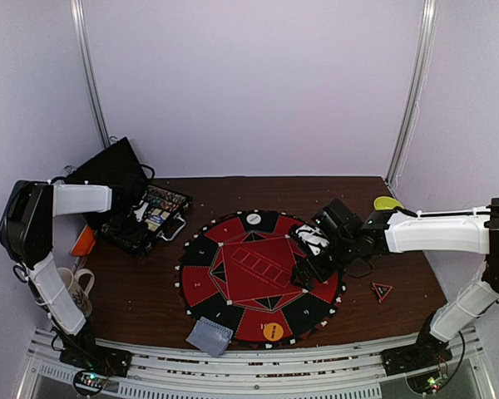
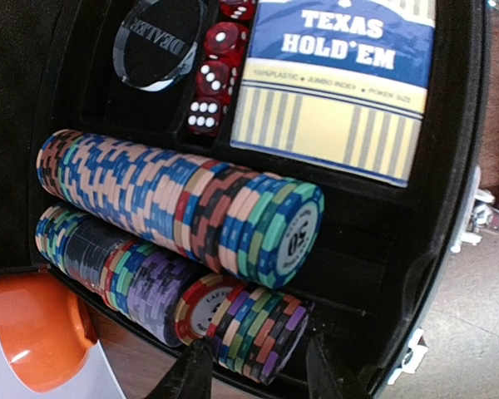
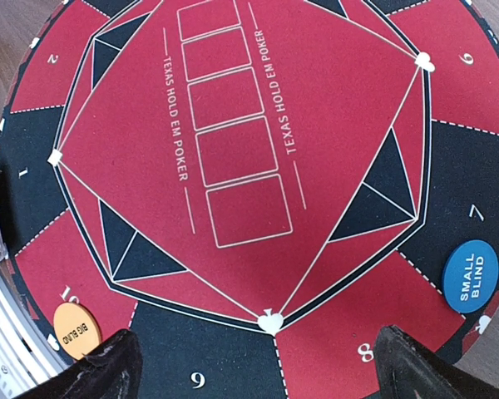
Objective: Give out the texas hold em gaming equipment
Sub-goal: Adjust the poker chips pile in the chip case.
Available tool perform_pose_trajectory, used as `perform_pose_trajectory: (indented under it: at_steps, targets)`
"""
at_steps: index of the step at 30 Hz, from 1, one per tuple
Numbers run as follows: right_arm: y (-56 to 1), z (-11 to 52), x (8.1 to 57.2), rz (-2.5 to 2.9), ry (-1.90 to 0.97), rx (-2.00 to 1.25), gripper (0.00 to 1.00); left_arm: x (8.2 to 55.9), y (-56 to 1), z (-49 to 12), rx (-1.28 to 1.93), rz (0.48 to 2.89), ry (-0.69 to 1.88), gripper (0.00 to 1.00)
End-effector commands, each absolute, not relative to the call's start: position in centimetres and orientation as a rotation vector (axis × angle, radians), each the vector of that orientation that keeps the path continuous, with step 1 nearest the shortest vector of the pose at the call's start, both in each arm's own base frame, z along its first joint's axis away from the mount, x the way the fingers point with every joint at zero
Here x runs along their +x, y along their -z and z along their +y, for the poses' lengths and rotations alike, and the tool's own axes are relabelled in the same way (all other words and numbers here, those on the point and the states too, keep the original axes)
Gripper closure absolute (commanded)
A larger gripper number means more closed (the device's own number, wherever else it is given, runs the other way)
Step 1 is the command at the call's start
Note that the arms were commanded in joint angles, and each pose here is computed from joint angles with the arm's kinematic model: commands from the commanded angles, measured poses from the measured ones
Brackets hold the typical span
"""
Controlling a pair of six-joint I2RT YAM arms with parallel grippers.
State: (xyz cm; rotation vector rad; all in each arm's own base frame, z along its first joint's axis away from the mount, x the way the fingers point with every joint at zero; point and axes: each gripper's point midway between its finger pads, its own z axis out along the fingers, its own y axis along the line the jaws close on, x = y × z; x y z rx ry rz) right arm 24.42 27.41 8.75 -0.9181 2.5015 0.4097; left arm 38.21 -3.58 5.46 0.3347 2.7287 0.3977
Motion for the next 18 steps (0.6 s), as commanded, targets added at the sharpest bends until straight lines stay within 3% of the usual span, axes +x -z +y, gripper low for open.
perform_pose_trajectory:
  at_steps: [1, 18]
  targets:
    - [-9.2, 27.5, 24.6, 2.504, -0.423, -0.924, 0.00, 37.7, -5.7, -4.9, 0.374, 2.726, -0.347, 0.59]
    - [-8.5, 27.4, 24.3, 2.532, -0.418, -0.936, 0.00, 38.0, -6.9, -3.9, 0.400, 2.697, -0.489, 0.53]
